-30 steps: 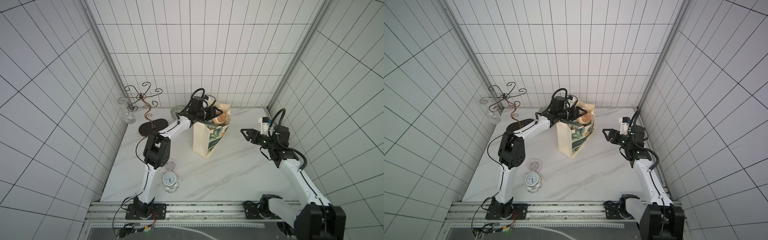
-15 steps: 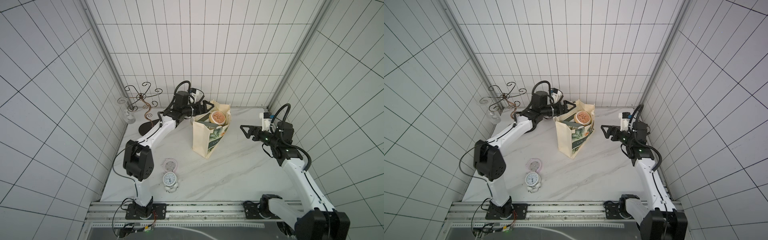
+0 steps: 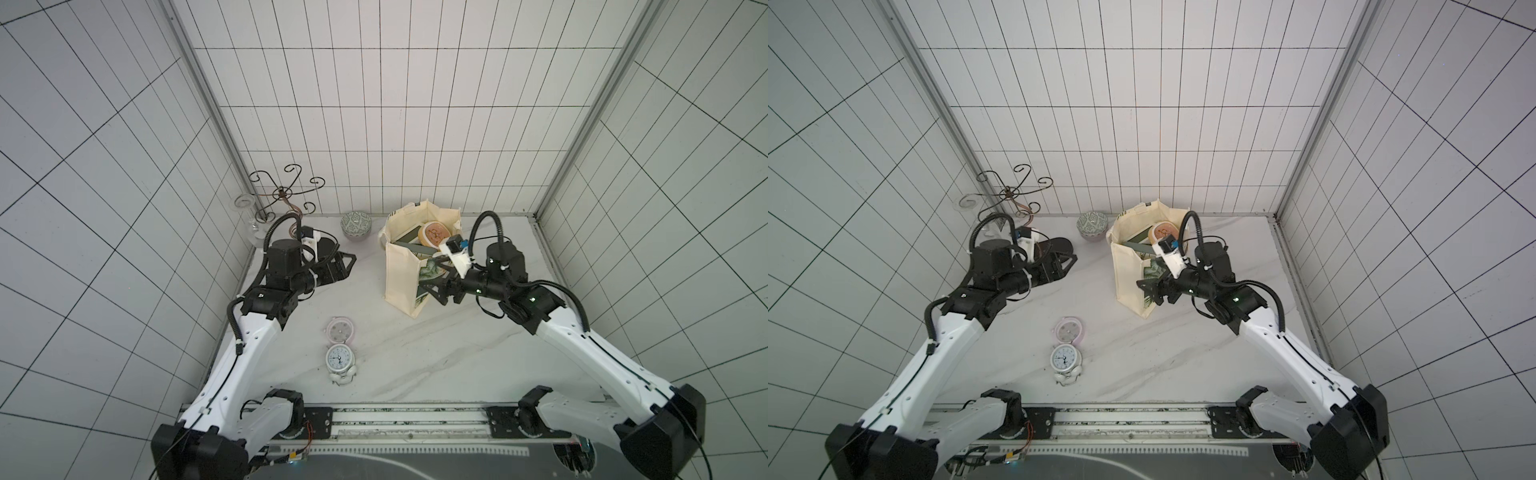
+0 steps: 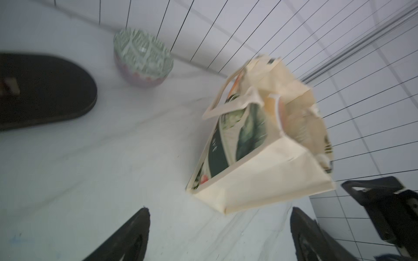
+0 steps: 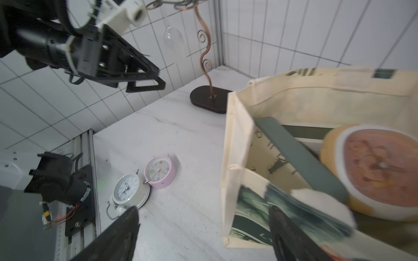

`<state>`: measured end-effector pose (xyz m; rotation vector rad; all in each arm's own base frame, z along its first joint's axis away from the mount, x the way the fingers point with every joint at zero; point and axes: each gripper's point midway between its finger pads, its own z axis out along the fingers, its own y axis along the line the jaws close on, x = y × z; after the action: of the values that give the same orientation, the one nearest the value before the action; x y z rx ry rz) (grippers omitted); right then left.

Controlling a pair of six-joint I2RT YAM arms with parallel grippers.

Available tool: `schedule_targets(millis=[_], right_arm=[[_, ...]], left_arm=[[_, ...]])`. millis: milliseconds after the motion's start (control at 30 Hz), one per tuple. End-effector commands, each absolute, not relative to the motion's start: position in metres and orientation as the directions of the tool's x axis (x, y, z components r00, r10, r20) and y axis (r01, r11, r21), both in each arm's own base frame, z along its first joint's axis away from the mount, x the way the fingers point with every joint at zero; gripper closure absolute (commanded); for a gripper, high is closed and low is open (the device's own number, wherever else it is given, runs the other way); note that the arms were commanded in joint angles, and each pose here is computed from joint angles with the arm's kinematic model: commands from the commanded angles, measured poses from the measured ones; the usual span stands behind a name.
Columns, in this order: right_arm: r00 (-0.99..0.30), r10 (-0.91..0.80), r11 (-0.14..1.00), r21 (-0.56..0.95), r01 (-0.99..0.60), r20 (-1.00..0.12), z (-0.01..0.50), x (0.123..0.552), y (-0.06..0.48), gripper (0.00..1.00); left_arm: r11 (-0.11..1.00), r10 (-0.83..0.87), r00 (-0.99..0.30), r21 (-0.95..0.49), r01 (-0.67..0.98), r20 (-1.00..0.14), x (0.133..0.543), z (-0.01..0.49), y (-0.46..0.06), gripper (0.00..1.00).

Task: Put the alarm clock into the canvas bag
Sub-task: Pick up the alarm from the center of the board.

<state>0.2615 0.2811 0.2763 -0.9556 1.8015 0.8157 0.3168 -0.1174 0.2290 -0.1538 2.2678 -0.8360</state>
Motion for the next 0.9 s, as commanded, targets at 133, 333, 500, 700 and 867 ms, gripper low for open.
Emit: schedule_targets(millis=[133,333,500,700,867], right_arm=[[-0.019,-0.462,0.173,-0.069,-0.982,-0.887,0.246,0.200,0.357,0.10],[0.110,-0.543,-0.048,-0.100,-0.994,-0.832,0.202,0.162,0.406,0.09],[0.211,-0.540,-0.206,-0.115,-0.972,-0.815,0.176,0.138,0.440,0.07],[0.233,-0.544,-0.273,-0.092,-0.958,-0.806,0.154,0.128,0.478,0.00],[0.224,-0.547,-0.282,-0.075,-0.956,-0.806,0.143,0.129,0.499,0.00]], left_arm=[[0.822,-0.261,-0.919,-0.568,-0.051,-0.294,0.263,0.140,-0.101,0.07],[0.854,-0.297,-0.914,-0.506,-0.124,-0.278,0.264,0.119,-0.080,0.06],[0.842,-0.352,-0.885,-0.515,-0.158,-0.304,0.272,0.124,-0.065,0.06],[0.841,-0.362,-0.872,-0.520,-0.152,-0.330,0.274,0.130,-0.062,0.06],[0.840,-0.365,-0.868,-0.522,-0.151,-0.337,0.274,0.131,-0.061,0.05]])
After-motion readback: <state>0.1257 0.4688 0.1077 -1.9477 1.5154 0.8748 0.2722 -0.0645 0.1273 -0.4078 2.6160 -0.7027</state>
